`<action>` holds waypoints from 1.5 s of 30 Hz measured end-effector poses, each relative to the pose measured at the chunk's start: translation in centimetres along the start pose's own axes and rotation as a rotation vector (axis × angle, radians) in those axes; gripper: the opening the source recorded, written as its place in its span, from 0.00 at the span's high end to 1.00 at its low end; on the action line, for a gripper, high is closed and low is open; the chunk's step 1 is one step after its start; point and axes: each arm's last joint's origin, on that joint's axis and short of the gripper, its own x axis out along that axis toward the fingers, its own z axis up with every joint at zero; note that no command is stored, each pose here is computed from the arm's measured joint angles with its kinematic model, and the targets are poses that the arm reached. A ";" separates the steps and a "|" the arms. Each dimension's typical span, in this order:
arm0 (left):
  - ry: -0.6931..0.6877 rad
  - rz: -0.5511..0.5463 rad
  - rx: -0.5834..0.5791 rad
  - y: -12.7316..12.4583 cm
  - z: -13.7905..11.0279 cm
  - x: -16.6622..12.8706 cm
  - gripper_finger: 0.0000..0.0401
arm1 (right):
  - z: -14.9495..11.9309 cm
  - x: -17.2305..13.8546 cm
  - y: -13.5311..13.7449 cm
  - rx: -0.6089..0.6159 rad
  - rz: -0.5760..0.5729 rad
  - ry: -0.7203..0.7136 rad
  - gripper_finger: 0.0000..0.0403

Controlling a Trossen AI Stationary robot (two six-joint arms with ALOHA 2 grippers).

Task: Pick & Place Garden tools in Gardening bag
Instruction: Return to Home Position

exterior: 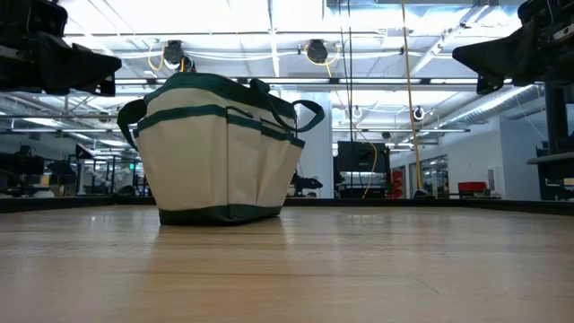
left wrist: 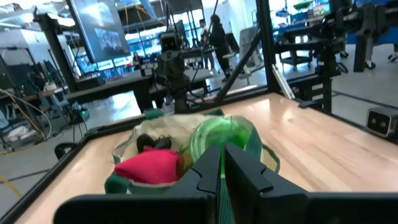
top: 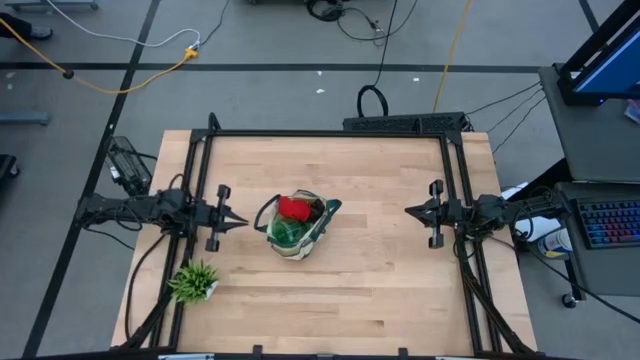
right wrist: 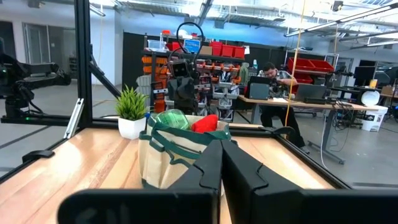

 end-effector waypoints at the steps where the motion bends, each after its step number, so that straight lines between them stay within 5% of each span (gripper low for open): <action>1: 0.010 0.001 -0.001 0.0 -0.1 0.0 0.94 | 0.0 0.0 0.0 0.000 0.000 0.000 1.00; 45: 0.052 0.038 -0.023 0.1 -0.4 0.0 0.94 | 0.0 0.0 0.0 0.000 0.000 0.001 1.00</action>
